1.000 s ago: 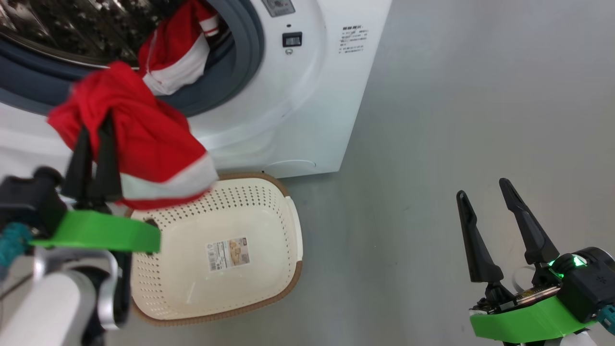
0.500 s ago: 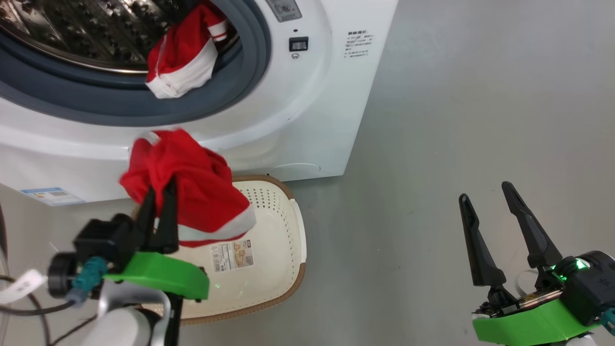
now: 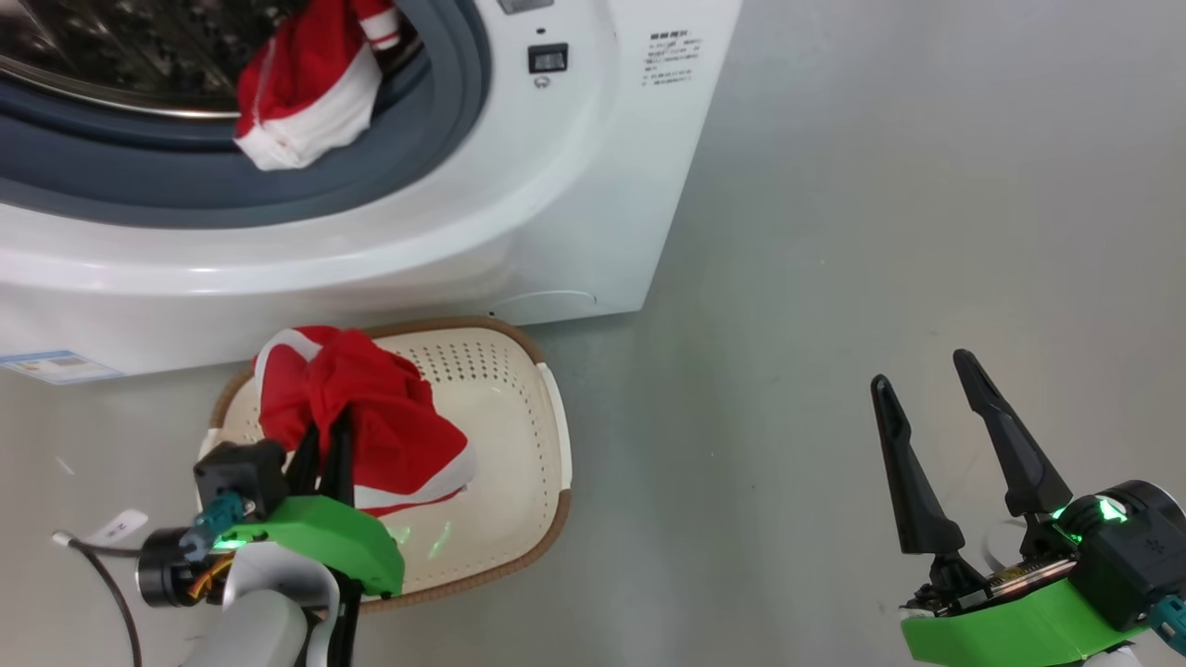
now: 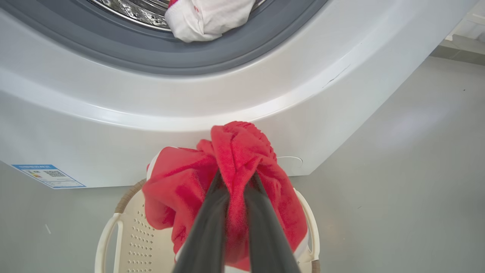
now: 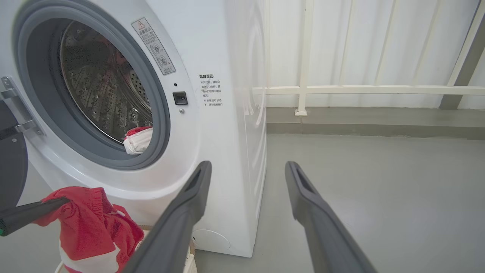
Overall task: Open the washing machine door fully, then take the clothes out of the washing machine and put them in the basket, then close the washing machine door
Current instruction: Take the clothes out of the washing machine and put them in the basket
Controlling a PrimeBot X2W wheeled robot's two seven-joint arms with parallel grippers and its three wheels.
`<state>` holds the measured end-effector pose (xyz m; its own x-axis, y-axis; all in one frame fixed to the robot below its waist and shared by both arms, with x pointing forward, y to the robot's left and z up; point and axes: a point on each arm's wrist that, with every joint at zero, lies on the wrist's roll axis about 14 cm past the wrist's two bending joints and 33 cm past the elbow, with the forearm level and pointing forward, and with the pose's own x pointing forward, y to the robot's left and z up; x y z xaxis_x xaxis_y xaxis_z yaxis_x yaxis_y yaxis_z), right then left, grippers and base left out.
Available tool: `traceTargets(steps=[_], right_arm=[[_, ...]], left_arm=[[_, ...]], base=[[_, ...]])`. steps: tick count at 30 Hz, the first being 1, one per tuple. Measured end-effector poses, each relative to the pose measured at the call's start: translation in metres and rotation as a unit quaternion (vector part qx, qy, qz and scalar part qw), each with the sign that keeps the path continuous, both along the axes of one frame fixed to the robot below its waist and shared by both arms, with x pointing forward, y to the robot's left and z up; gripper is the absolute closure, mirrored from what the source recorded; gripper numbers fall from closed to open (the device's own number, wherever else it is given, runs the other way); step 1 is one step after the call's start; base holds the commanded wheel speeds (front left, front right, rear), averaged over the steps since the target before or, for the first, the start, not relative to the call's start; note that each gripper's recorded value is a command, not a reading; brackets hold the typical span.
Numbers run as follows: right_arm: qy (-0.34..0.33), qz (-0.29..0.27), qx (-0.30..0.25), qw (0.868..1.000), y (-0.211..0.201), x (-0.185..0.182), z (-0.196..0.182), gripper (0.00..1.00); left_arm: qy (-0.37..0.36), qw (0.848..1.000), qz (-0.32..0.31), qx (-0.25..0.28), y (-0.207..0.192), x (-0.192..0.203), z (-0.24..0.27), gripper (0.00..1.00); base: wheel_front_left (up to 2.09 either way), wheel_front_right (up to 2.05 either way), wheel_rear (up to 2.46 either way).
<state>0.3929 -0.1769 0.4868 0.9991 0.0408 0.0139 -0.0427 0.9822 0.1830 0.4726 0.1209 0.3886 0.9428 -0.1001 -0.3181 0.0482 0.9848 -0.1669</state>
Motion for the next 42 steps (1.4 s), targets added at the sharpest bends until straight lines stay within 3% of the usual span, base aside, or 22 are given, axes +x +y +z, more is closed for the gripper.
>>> traceTargets(steps=[16,25,34,35,36,37,39,42], right_arm=[[0.031,-0.017,-0.007,0.999,-0.011,0.006,-0.022,0.0],[0.043,-0.029,-0.011,0.999,-0.02,0.013,-0.034,0.0],[0.052,-0.039,-0.009,0.998,-0.026,0.014,-0.043,0.0],[0.052,-0.04,-0.009,0.998,-0.026,0.014,-0.043,0.0],[0.053,-0.041,-0.009,0.998,-0.027,0.013,-0.044,0.0],[0.054,-0.042,-0.009,0.998,-0.027,0.013,-0.044,0.0],[0.053,-0.042,-0.009,0.998,-0.027,0.012,-0.044,0.0],[0.052,-0.041,-0.008,0.998,-0.027,0.013,-0.044,0.0]], left_arm=[[0.166,0.986,-0.007,-0.013,-0.014,-0.009,-0.11,1.0],[0.271,0.962,-0.01,-0.025,-0.019,-0.024,-0.16,1.0],[0.318,0.947,-0.032,-0.02,-0.029,-0.031,-0.184,1.0],[0.323,0.946,-0.035,-0.021,-0.031,-0.032,-0.185,0.87],[0.327,0.944,-0.036,-0.022,-0.032,-0.033,-0.186,0.68],[0.33,0.943,-0.037,-0.022,-0.032,-0.033,-0.186,0.57],[0.331,0.943,-0.039,-0.025,-0.034,-0.034,-0.185,0.03],[0.33,0.943,-0.034,-0.029,-0.033,-0.033,-0.184,0.0]], base=[[0.0,0.0,0.0],[0.0,0.0,0.0],[0.0,0.0,0.0],[0.0,0.0,0.0],[0.0,0.0,0.0],[0.0,0.0,0.0],[0.0,0.0,0.0],[0.0,0.0,0.0]])
